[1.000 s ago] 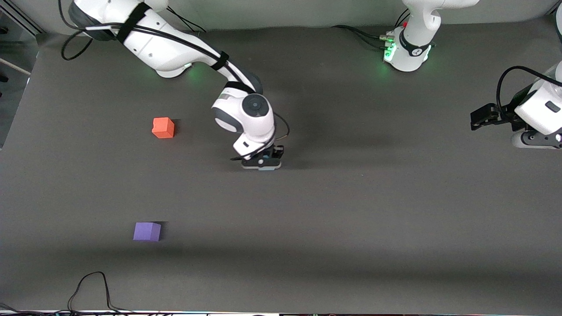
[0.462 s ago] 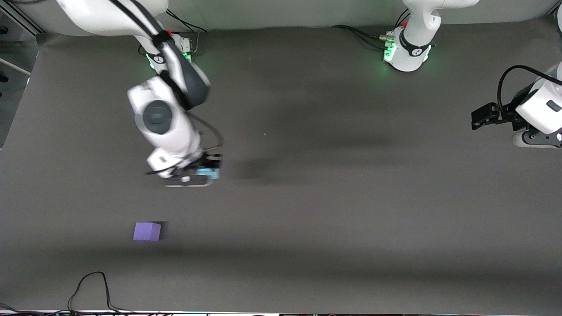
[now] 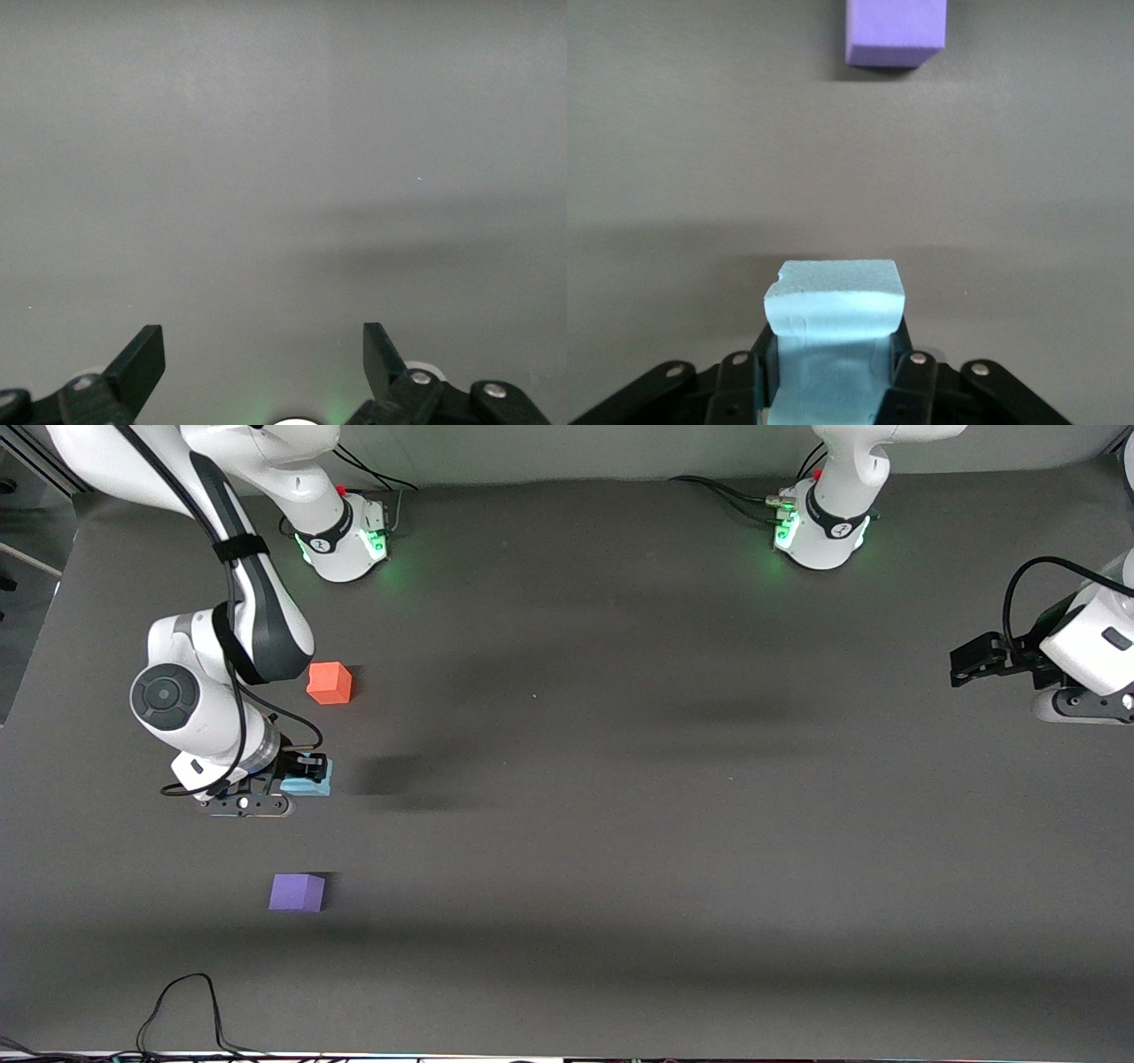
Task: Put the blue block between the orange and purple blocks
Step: 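Carry the blue block with the right gripper toward the orange block, then lower the blue block between orange and purple blocks, open right gripper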
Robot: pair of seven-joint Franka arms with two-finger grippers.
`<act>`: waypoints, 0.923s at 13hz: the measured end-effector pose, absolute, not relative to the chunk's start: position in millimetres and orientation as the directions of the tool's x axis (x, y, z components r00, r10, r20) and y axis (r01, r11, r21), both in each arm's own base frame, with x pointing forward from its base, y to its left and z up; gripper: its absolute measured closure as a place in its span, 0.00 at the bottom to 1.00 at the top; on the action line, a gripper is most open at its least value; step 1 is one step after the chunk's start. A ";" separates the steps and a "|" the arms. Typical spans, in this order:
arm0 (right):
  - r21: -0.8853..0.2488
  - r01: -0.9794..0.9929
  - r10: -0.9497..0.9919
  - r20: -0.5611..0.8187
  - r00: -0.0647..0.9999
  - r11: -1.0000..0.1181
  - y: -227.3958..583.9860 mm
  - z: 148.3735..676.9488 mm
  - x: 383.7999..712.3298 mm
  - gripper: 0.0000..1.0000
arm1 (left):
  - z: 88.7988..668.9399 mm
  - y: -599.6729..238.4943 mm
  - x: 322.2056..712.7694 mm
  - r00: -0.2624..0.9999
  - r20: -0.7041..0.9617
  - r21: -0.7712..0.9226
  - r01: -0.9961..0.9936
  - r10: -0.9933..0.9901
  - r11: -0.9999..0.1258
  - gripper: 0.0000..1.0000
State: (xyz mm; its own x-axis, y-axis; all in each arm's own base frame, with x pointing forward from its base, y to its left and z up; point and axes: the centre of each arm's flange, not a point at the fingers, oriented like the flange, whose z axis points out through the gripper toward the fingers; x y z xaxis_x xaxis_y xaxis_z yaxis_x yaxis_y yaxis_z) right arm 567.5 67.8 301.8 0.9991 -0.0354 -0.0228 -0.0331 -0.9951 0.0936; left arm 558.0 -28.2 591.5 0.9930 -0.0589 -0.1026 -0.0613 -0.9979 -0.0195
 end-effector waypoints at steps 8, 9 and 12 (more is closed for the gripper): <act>0.090 -0.007 -0.006 0.015 1.000 -0.996 26.4 240.6 540.8 0.51 | 591.7 -29.6 558.3 0.993 -0.100 -0.007 -0.061 -0.060 -0.998 0.00; 0.089 -0.005 -0.003 0.018 1.000 -0.996 27.3 236.1 540.4 0.51 | 591.7 -29.6 558.3 0.993 -0.100 -0.006 -0.061 -0.060 -0.998 0.00; 0.087 0.001 0.003 0.025 1.000 -0.996 29.4 224.1 540.3 0.49 | 591.6 -29.5 558.3 0.993 -0.100 -0.006 -0.060 -0.059 -0.998 0.00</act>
State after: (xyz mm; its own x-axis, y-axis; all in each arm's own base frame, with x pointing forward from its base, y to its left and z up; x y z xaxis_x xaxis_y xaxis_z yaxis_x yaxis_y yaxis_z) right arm 540.3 29.4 224.1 0.9997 0.0030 0.0253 0.0008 -0.9962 0.0872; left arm 558.3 -29.5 591.6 0.9932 -0.0593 -0.0997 -0.0602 -0.9982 -0.0061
